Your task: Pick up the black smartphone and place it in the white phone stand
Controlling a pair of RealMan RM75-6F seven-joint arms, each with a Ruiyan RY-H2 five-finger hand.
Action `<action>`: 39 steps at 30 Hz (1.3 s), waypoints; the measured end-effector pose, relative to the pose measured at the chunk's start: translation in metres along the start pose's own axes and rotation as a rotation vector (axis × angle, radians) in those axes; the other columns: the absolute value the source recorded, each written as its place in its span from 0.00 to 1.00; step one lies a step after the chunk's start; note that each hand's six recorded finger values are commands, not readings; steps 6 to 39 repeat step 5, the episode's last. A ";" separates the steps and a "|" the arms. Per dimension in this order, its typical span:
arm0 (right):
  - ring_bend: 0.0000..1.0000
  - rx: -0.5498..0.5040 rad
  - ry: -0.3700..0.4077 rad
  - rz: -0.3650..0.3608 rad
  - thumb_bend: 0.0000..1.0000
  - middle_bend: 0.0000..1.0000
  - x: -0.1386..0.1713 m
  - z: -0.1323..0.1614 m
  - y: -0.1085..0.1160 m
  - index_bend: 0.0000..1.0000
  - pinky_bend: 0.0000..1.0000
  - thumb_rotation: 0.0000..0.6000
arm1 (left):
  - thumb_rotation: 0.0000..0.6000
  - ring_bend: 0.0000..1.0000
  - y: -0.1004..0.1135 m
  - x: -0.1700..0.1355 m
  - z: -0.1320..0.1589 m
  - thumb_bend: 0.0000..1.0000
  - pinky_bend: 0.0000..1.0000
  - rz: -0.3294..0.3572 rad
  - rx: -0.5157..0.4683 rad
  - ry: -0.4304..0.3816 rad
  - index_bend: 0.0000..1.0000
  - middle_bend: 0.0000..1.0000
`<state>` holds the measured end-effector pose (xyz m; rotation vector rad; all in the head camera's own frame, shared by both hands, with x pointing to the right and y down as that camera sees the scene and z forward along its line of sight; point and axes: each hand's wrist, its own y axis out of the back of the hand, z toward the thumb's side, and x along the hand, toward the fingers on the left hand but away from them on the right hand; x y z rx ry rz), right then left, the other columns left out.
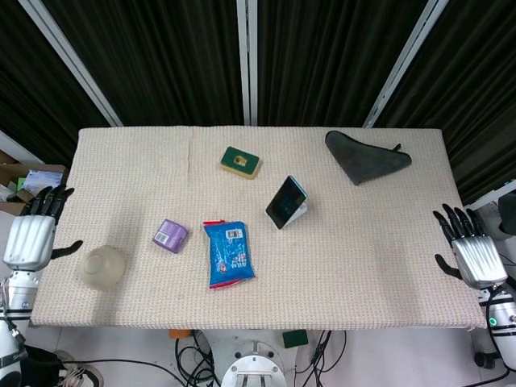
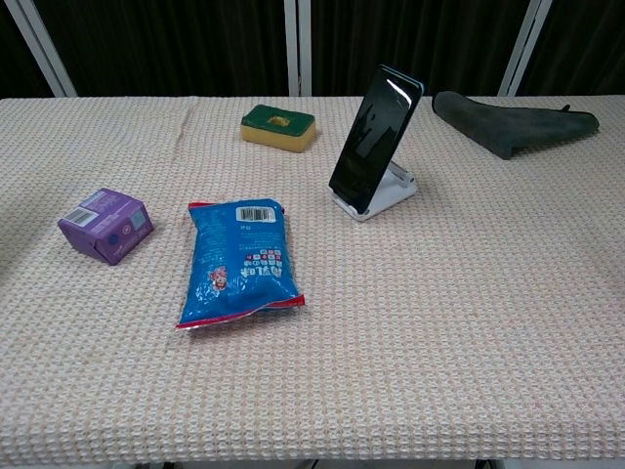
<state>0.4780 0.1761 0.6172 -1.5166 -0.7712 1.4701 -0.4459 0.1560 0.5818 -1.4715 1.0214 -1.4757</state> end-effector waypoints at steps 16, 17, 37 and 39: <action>0.00 -0.024 -0.013 0.020 0.33 0.00 0.014 0.001 -0.005 0.00 0.00 1.00 | 0.98 0.06 -0.009 -0.041 -0.024 0.07 0.19 -0.039 0.032 0.076 0.12 0.08; 0.00 -0.024 -0.013 0.020 0.33 0.00 0.014 0.001 -0.005 0.00 0.00 1.00 | 0.98 0.06 -0.009 -0.041 -0.024 0.07 0.19 -0.039 0.032 0.076 0.12 0.08; 0.00 -0.024 -0.013 0.020 0.33 0.00 0.014 0.001 -0.005 0.00 0.00 1.00 | 0.98 0.06 -0.009 -0.041 -0.024 0.07 0.19 -0.039 0.032 0.076 0.12 0.08; 0.00 -0.024 -0.013 0.020 0.33 0.00 0.014 0.001 -0.005 0.00 0.00 1.00 | 0.98 0.06 -0.009 -0.041 -0.024 0.07 0.19 -0.039 0.032 0.076 0.12 0.08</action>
